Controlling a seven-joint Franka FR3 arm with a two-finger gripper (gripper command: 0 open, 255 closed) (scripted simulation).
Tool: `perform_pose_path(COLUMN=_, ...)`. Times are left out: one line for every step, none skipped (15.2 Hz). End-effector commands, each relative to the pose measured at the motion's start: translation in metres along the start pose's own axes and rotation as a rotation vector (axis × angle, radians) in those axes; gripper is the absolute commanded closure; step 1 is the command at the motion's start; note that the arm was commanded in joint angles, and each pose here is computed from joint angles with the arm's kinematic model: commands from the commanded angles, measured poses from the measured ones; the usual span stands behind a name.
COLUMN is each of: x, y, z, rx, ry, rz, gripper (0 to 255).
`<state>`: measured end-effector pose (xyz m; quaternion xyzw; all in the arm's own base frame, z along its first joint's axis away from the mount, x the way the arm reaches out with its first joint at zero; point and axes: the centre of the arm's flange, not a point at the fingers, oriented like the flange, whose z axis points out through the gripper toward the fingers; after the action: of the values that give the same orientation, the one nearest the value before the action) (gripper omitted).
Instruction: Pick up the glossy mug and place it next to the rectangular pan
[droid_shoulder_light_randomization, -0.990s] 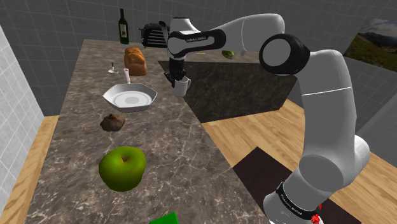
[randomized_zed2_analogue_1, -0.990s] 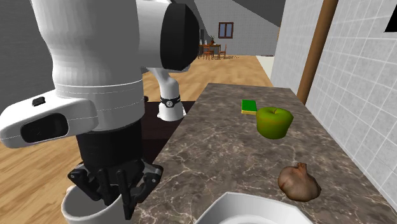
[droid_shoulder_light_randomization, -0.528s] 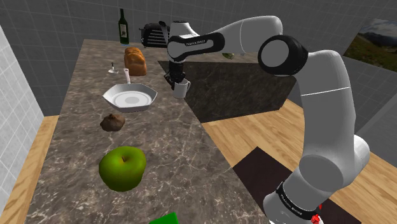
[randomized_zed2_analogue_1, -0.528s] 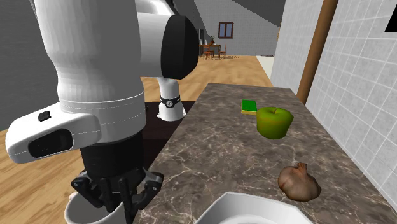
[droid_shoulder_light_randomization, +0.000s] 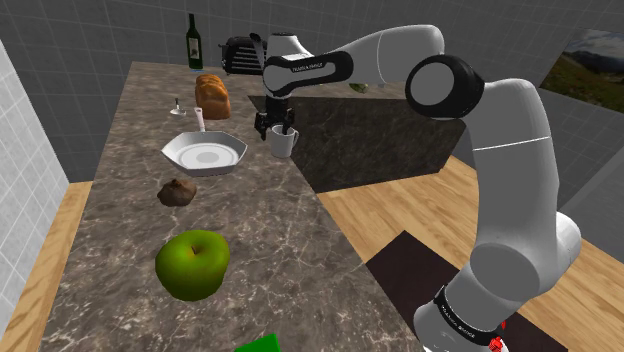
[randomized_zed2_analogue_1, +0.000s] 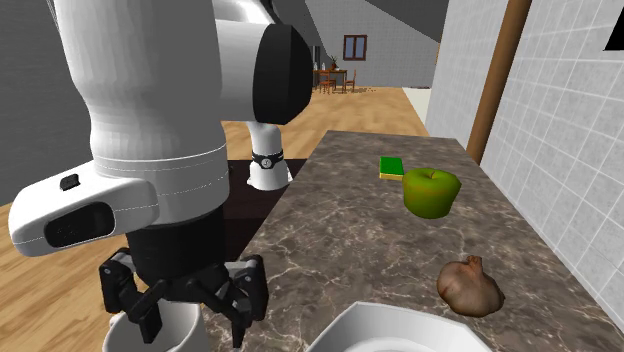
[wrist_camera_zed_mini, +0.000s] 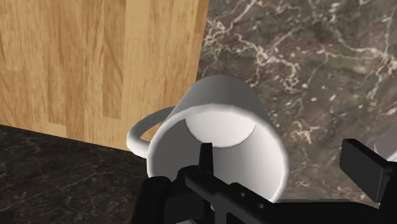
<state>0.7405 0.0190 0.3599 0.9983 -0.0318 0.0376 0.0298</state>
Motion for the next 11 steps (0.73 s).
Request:
perform_pose_path(x=0.0, y=0.0, z=-0.013, rx=0.0, ry=0.0, rz=0.0, gripper=0)
perform_pose_path(x=0.0, y=0.0, z=-0.026, rx=0.0, ry=0.0, rz=0.0, gripper=0)
perform_pose_path(x=0.0, y=0.0, z=-0.04, rx=0.0, ry=0.0, rz=0.0, gripper=0)
perform_pose_path(x=0.0, y=0.0, z=-0.05, rx=0.0, ry=0.0, rz=0.0, gripper=0)
perform_pose_path(x=0.0, y=0.0, z=-0.05, rx=0.0, ry=0.0, rz=0.0, gripper=0)
perform_pose_path(x=0.0, y=0.0, z=-0.05, rx=0.0, ry=0.0, rz=0.0, gripper=0)
perform_pose_path(x=0.0, y=0.0, z=-0.05, rx=0.0, ry=0.0, rz=0.0, gripper=0)
perform_pose_path(x=0.0, y=0.0, z=-0.05, rx=0.0, ry=0.0, rz=0.0, gripper=0)
perform_pose_path(x=0.0, y=0.0, z=-0.05, rx=0.0, ry=0.0, rz=0.0, gripper=0)
perform_pose_path(x=0.0, y=0.0, z=-0.05, rx=0.0, ry=0.0, rz=0.0, gripper=0)
perform_pose_path(x=0.0, y=0.0, z=-0.05, rx=0.0, ry=0.0, rz=0.0, gripper=0)
